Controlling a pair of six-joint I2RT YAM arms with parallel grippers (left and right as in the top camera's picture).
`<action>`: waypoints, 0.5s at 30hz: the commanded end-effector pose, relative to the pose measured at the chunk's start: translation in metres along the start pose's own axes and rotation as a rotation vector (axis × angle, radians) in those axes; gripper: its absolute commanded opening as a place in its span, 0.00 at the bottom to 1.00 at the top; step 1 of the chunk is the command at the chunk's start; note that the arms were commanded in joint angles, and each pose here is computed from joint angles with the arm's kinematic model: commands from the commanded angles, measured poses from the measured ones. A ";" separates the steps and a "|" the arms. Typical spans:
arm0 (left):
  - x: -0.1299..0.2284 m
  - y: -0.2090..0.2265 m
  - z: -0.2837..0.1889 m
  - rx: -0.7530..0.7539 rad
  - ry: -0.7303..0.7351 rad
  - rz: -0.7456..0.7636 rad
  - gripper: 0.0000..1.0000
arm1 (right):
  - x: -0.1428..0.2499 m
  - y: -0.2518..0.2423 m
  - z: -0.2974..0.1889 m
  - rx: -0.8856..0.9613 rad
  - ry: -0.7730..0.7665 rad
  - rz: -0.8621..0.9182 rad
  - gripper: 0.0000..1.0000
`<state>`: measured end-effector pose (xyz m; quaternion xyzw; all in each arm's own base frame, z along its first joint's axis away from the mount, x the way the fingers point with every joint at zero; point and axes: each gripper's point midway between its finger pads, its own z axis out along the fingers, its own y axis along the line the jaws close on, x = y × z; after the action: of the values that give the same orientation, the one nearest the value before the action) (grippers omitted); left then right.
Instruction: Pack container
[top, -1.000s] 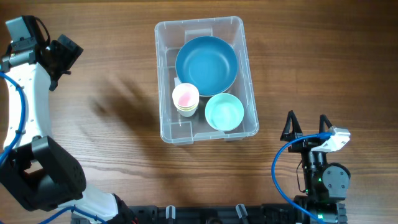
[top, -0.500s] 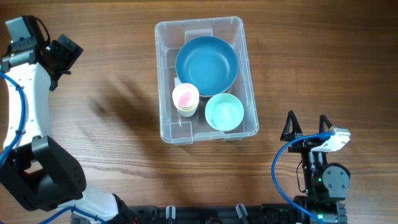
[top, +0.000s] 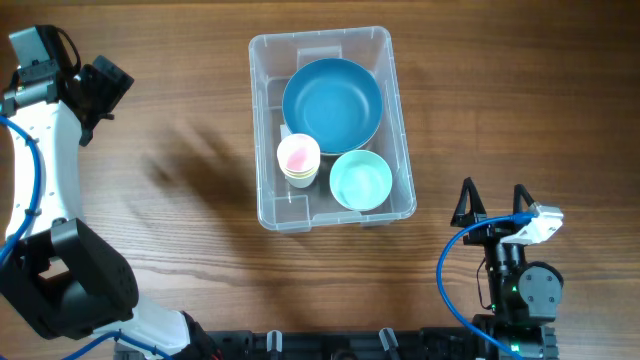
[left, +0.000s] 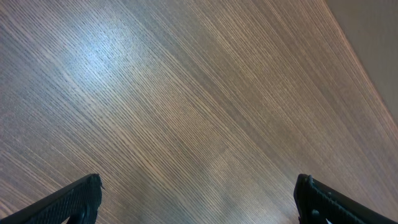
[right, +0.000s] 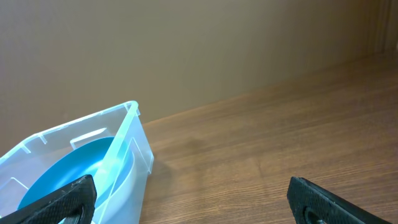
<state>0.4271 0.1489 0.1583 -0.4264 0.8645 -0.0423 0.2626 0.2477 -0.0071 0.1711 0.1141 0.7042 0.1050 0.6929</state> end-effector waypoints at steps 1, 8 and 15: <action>-0.003 0.000 0.001 0.001 -0.002 0.002 1.00 | 0.002 0.004 0.000 -0.019 0.011 0.008 1.00; -0.005 -0.004 0.001 0.016 -0.010 0.002 1.00 | 0.002 0.004 0.000 -0.019 0.011 0.008 1.00; -0.016 -0.031 -0.019 0.094 -0.095 0.036 1.00 | 0.002 0.004 0.000 -0.019 0.010 0.008 1.00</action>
<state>0.4411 0.1500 0.1673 -0.4188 0.8579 -0.0473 0.2940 0.2478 -0.0071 0.1708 0.1144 0.7047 0.1051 0.6923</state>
